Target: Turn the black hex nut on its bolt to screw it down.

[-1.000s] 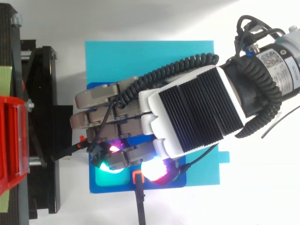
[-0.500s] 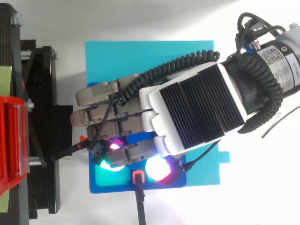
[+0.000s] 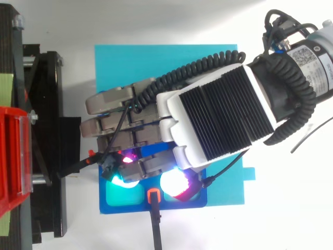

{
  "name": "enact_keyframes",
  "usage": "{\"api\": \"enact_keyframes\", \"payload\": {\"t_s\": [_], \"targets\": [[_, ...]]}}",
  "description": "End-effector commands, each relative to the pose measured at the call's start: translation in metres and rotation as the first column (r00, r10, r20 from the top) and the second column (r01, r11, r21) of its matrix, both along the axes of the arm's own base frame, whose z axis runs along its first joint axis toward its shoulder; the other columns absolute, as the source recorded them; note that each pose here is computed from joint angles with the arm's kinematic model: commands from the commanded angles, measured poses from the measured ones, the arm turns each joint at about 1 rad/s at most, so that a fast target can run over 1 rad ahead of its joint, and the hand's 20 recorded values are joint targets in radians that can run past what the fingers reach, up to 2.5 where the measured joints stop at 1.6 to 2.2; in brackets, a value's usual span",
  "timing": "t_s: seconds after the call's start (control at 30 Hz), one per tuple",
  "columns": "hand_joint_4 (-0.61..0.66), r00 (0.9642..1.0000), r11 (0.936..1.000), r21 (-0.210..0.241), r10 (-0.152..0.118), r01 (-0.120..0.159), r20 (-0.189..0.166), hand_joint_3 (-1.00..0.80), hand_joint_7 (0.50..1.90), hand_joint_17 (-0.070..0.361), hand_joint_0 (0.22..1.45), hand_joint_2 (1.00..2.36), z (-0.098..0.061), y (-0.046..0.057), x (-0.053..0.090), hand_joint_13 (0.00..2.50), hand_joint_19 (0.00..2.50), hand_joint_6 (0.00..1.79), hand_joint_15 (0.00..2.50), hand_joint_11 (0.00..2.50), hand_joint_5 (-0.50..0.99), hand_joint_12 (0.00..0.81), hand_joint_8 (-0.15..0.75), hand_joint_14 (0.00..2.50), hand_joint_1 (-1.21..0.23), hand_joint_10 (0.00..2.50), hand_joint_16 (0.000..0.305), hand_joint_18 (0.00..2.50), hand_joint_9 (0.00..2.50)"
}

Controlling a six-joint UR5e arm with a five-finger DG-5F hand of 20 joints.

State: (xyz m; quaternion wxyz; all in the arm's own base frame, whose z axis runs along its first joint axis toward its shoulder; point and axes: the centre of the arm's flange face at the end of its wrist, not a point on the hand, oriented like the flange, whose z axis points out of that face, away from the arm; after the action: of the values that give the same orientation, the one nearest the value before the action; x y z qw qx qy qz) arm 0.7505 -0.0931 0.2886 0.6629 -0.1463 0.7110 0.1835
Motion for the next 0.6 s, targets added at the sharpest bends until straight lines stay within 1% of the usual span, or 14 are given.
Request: {"api": "enact_keyframes", "payload": {"t_s": [0.0,0.17,0.4,0.57], "targets": [[0.16,1.0000,1.0000,0.000,0.002,-0.002,0.000,-0.25,0.70,0.028,0.63,1.01,-0.0001,-0.0019,-0.0005,0.32,0.17,0.72,0.00,0.36,-0.19,0.110,0.227,0.00,-0.69,0.01,0.012,0.07,0.55],[0.16,1.0000,1.0000,0.000,0.002,-0.002,0.001,-0.27,0.70,0.027,0.64,1.01,0.0000,-0.0019,-0.0004,0.32,0.17,0.72,0.00,0.37,-0.19,0.109,0.229,0.00,-0.70,0.01,0.012,0.08,0.55],[0.16,1.0000,1.0000,0.000,0.002,-0.002,0.000,-0.34,0.69,0.027,0.61,1.01,-0.0001,-0.0029,-0.0007,0.33,0.17,0.73,0.00,0.37,-0.20,0.110,0.228,0.00,-0.73,0.01,0.012,0.08,0.55],[0.16,1.0000,1.0000,0.000,0.003,-0.003,0.003,-0.35,0.69,0.027,0.61,1.01,0.0011,-0.0017,-0.0006,0.33,0.17,0.73,0.00,0.37,-0.20,0.110,0.227,0.00,-0.73,0.01,0.012,0.08,0.55]]}}
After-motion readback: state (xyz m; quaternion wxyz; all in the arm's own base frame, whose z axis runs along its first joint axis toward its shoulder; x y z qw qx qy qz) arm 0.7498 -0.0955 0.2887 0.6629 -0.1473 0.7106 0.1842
